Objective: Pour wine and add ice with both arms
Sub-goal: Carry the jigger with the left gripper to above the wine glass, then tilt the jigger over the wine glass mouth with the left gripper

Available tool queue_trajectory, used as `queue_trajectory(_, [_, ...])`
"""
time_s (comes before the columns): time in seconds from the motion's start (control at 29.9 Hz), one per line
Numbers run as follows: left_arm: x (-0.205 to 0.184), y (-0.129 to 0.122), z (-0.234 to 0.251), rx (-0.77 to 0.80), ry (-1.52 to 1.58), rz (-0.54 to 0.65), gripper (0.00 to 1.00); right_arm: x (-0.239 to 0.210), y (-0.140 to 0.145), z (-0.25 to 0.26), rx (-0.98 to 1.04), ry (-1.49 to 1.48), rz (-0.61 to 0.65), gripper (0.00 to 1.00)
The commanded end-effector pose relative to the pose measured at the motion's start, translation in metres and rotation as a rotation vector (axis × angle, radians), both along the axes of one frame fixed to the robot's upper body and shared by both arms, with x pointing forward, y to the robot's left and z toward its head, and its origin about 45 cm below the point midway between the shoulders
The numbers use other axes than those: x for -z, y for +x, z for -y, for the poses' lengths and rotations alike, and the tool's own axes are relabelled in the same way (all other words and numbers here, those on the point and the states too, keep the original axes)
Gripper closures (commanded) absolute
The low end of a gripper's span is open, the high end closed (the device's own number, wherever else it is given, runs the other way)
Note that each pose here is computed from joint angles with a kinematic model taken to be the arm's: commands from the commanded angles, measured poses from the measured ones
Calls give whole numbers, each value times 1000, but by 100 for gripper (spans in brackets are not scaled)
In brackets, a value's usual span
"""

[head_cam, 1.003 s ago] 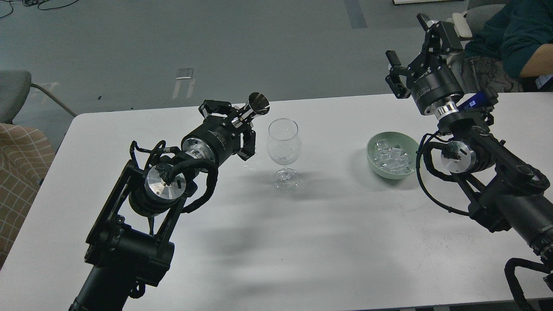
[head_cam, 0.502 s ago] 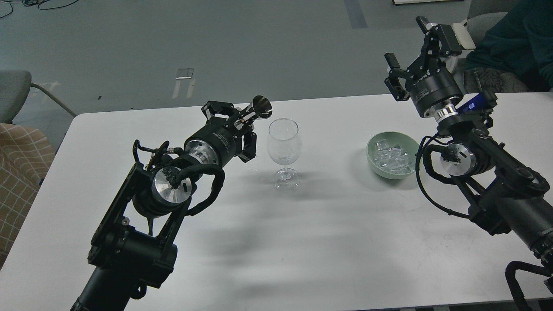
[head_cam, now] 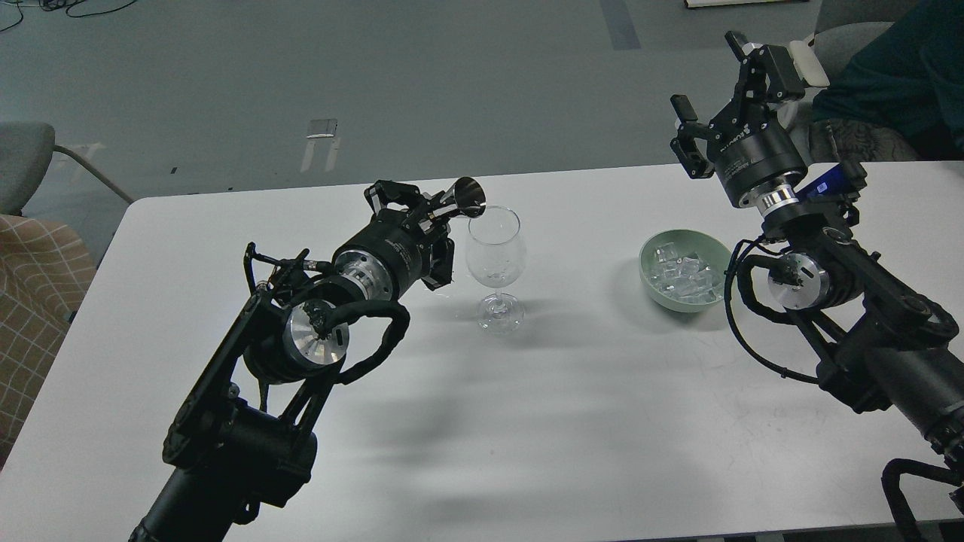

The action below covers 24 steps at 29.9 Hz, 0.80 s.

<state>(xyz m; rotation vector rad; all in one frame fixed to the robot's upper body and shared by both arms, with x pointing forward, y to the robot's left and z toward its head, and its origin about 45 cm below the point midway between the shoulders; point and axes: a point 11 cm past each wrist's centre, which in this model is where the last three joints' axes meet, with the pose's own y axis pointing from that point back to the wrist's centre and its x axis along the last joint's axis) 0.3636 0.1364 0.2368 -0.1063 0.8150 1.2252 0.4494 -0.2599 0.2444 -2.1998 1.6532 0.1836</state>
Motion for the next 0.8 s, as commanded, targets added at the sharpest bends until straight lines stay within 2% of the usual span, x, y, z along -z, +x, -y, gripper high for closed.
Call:
queue_trajectory(0.0, [-1,0,0,2,4,4,100,0,0,1,0,-1,0,0])
queue_trajectory(0.77, [-7,4,6,10,121,76,100,3,-3,5,6,-3,-6,0])
